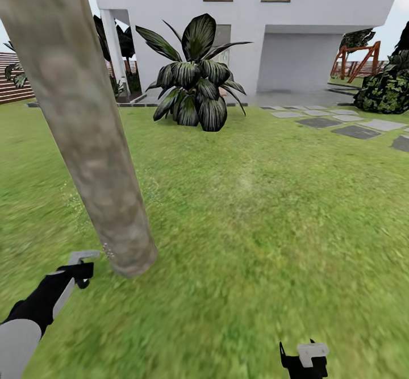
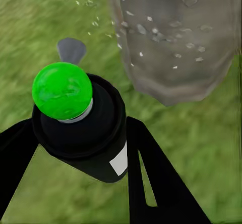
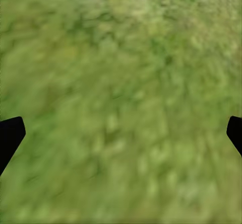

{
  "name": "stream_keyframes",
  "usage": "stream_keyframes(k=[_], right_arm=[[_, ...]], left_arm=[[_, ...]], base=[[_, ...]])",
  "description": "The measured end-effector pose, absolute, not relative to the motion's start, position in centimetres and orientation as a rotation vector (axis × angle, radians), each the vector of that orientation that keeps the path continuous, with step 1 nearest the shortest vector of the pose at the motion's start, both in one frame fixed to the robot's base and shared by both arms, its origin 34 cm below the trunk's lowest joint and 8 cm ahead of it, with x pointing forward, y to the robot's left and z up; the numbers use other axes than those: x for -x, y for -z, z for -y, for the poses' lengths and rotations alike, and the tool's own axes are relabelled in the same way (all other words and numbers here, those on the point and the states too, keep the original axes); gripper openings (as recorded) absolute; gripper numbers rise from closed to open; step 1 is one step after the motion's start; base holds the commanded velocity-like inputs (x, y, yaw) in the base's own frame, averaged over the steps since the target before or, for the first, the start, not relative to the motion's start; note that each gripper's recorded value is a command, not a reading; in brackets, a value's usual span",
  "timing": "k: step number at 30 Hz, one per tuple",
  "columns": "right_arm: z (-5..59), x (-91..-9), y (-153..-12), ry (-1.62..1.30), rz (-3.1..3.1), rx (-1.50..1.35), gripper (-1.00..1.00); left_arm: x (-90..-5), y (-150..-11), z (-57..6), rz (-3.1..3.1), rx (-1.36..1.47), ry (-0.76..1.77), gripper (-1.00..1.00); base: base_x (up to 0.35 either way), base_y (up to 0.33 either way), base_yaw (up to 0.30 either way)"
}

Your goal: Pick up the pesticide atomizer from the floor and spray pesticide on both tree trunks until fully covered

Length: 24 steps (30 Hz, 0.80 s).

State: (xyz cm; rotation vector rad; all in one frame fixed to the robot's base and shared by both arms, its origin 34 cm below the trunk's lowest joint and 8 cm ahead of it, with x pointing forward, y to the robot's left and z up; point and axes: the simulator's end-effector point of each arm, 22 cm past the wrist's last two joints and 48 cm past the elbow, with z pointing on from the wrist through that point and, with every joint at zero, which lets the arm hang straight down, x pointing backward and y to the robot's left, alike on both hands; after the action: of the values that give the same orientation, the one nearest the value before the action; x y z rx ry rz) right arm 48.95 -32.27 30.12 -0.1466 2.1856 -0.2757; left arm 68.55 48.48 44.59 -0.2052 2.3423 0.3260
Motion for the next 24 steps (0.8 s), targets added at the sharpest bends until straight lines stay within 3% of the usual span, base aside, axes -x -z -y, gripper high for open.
stream_keyframes(k=[5,12,19,24], right_arm=[[32.3,-48.9,-30.1,0.275,-2.186,0.146,1.0],[32.3,-49.0,-30.1,0.276,-2.185,0.147,1.0],[32.3,-48.9,-30.1,0.276,-2.185,0.147,1.0],[32.3,-48.9,-30.1,0.276,-2.186,0.147,1.0]], left_arm=[[-70.8,-44.4,-40.3,-2.331,0.079,-0.226,-1.0],[-70.5,-46.3,-45.9,-2.347,0.094,-0.317,-1.0],[-72.5,-48.2,-43.0,-2.293,0.066,-0.271,-1.0],[-74.0,-53.4,-48.5,-2.286,0.11,-0.364,-1.0]], base=[[0.0,0.0,0.0],[0.0,0.0,0.0],[-0.089,0.0,0.0],[0.0,0.0,0.0]])
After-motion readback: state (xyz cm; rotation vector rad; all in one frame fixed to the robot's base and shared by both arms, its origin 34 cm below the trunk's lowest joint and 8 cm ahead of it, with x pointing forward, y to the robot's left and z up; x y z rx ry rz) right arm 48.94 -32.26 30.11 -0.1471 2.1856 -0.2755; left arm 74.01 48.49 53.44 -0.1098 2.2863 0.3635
